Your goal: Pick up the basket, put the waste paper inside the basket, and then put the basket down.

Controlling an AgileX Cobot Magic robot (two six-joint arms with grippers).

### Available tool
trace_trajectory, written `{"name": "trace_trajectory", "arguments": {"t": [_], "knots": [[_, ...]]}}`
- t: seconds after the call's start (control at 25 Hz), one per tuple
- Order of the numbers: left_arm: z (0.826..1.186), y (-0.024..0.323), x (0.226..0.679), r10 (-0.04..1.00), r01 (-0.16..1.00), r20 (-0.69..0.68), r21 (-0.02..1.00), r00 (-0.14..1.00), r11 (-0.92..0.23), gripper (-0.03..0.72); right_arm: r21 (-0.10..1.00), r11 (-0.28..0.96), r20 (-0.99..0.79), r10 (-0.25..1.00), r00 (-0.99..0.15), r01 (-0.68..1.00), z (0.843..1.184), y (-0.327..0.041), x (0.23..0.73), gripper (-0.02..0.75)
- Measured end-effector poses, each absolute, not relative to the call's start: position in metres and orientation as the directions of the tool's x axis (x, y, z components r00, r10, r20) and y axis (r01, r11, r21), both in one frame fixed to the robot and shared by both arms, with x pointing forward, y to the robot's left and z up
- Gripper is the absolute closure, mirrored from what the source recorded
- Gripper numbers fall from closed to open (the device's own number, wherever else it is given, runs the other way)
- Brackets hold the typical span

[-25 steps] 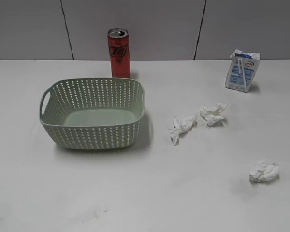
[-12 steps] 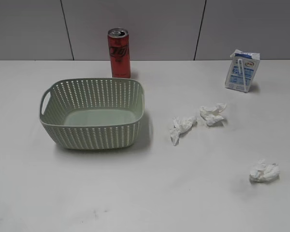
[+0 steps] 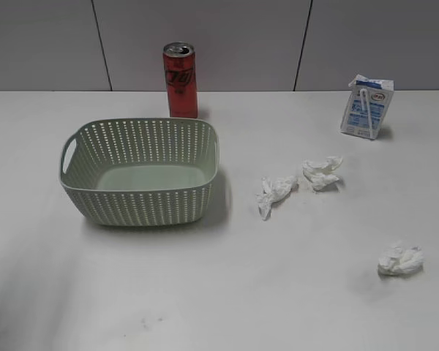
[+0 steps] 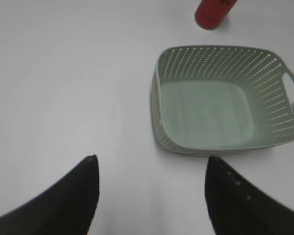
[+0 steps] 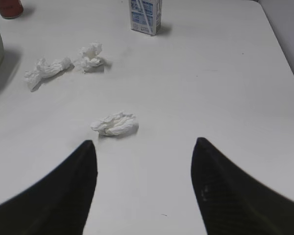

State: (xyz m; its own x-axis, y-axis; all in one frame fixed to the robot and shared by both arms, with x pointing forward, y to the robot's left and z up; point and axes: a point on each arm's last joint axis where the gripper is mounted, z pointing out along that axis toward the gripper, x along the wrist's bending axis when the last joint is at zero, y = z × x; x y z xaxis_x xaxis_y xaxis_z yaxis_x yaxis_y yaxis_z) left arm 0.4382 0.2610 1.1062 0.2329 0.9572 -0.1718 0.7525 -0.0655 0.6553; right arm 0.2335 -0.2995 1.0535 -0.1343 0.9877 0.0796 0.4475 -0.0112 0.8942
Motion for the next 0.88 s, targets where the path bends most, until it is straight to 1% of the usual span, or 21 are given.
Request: {"name": "trace_trajectory", "arguments": {"t": [0.08,0.2,0.36,0.44,0.52,0.56,0.68,0.76,0.88], "knots": [[1.101,0.248,0.467,0.948,0.787,-0.176,0.608,0.266,-0.108,0.174,0.894,-0.011,0.08,0.988,-0.134,0.448,1.053,-0.299,0.234,0.277],[1.089,0.227,0.508,0.951,0.832,-0.157,0.534,0.268,-0.147,0.174,0.894,-0.011,0.08,0.988,-0.134,0.448,1.053,-0.299,0.234,0.277],[1.06,0.199,0.554,0.956,0.883,-0.092,0.415,0.279,-0.218,0.174,0.894,-0.011,0.08,0.988,-0.134,0.448,1.053,-0.299,0.234,0.277],[1.041,0.188,0.572,0.959,0.912,-0.059,0.332,0.276,-0.242,0.174,0.894,-0.011,0.08,0.988,-0.134,0.448,1.053,-0.299,0.234,0.277],[1.024,0.182,0.586,0.961,0.931,-0.025,0.259,0.274,-0.258,0.158,0.894,-0.011,0.08,0.988,-0.134,0.448,1.053,-0.299,0.234,0.277],[1.016,0.179,0.593,0.962,0.939,-0.021,0.228,0.271,-0.259,0.136,0.894,-0.011,0.08,0.988,-0.134,0.448,1.053,-0.299,0.234,0.277],[0.997,0.174,0.607,0.965,0.95,-0.026,0.186,0.259,-0.25,0.067,0.894,-0.011,0.08,0.988,-0.134,0.448,1.053,-0.299,0.234,0.277],[0.985,0.171,0.613,0.966,0.953,-0.029,0.176,0.256,-0.248,0.053,0.894,-0.011,0.08,0.988,-0.134,0.448,1.053,-0.299,0.234,0.277],[0.964,0.169,0.619,0.967,0.96,-0.027,0.133,0.253,-0.248,0.05,0.894,-0.011,0.08,0.988,-0.134,0.448,1.053,-0.299,0.234,0.277]]}}
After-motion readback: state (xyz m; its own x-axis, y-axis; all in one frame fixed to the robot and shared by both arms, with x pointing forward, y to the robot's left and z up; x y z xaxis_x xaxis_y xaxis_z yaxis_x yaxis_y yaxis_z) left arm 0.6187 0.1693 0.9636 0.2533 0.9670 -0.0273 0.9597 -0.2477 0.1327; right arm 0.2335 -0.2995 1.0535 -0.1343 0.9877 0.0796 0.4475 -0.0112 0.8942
